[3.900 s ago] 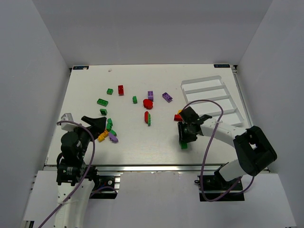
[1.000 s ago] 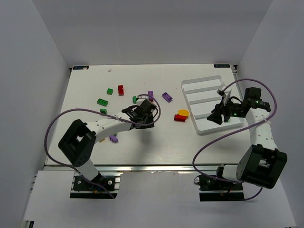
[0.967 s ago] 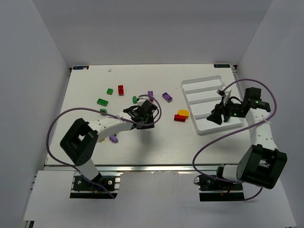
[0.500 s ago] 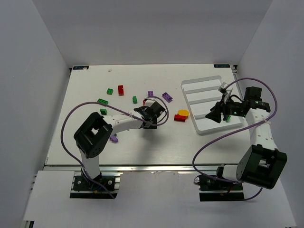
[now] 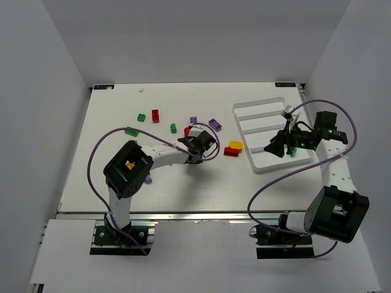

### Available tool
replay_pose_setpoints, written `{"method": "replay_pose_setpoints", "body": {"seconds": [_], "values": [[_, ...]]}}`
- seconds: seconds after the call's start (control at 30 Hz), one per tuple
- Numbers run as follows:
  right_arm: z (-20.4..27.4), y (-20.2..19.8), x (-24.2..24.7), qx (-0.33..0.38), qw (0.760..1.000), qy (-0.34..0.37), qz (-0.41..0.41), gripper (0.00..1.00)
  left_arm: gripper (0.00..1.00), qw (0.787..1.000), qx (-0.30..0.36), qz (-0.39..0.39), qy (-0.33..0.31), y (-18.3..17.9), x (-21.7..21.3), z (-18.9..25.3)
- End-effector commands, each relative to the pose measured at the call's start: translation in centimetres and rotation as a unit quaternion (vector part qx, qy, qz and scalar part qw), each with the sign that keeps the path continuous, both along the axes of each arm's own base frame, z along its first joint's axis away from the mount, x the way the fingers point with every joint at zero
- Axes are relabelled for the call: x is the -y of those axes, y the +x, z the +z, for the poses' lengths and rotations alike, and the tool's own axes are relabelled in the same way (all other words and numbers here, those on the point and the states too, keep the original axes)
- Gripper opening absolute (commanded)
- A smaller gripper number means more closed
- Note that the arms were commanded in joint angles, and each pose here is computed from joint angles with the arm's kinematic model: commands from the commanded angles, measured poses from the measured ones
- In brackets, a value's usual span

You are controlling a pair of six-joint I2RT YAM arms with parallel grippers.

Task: Sort the legos into containers by color

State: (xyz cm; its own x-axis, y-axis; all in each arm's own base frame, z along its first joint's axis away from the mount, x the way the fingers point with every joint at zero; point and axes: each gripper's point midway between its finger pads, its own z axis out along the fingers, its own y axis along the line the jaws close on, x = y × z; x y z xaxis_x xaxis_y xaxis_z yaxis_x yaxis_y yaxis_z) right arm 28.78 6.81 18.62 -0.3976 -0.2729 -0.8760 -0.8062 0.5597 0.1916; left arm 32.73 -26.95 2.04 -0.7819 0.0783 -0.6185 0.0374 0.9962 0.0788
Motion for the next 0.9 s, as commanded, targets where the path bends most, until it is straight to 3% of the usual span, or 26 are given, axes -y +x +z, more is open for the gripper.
{"method": "replay_pose_setpoints", "body": {"seconds": [0.0, 0.3, 0.5, 0.6, 0.63, 0.7, 0.73, 0.77, 0.8, 0.87], "values": [[0.6, -0.2, -0.4, 0.009, 1.000, 0.013, 0.004, 0.61, 0.32, 1.000, 0.025, 0.009, 0.002, 0.9, 0.1, 1.1], [0.4, -0.8, -0.5, 0.007, 1.000, 0.010, 0.009, 0.61, 0.12, 0.999, 0.031, 0.009, -0.011, 1.2, 0.6, 1.8], [-0.2, -1.8, -1.6, -0.036, 0.999, 0.024, 0.007, 0.58, 0.08, 0.987, 0.026, -0.055, -0.149, -0.3, 4.7, 6.5], [0.1, -1.7, -2.8, -0.089, 0.994, 0.060, -0.020, 0.56, 0.07, 0.962, 0.012, -0.109, -0.250, -2.7, 7.3, 9.8], [0.5, -1.6, -3.5, -0.121, 0.989, 0.082, -0.038, 0.55, 0.07, 0.944, 0.006, -0.140, -0.300, -4.1, 8.3, 11.6], [0.9, -0.7, -5.0, -0.199, 0.968, 0.119, -0.092, 0.56, 0.08, 0.865, 0.022, -0.249, -0.435, -8.3, 10.8, 17.0], [0.9, -0.1, -5.8, -0.228, 0.958, 0.123, -0.122, 0.56, 0.08, 0.832, 0.013, -0.294, -0.470, -11.1, 10.3, 17.7], [2.0, 0.2, -7.4, -0.255, 0.948, 0.147, -0.122, 0.60, 0.08, 0.776, 0.061, -0.351, -0.520, -13.2, 10.1, 20.5], [3.3, 0.0, -8.4, -0.246, 0.950, 0.171, -0.086, 0.64, 0.09, 0.746, 0.061, -0.385, -0.539, -15.5, 9.2, 20.3], [7.7, -3.7, -10.4, -0.120, 0.956, 0.233, 0.132, 0.77, 0.08, 0.663, 0.115, -0.449, -0.588, -18.0, 8.3, 24.6]]}}
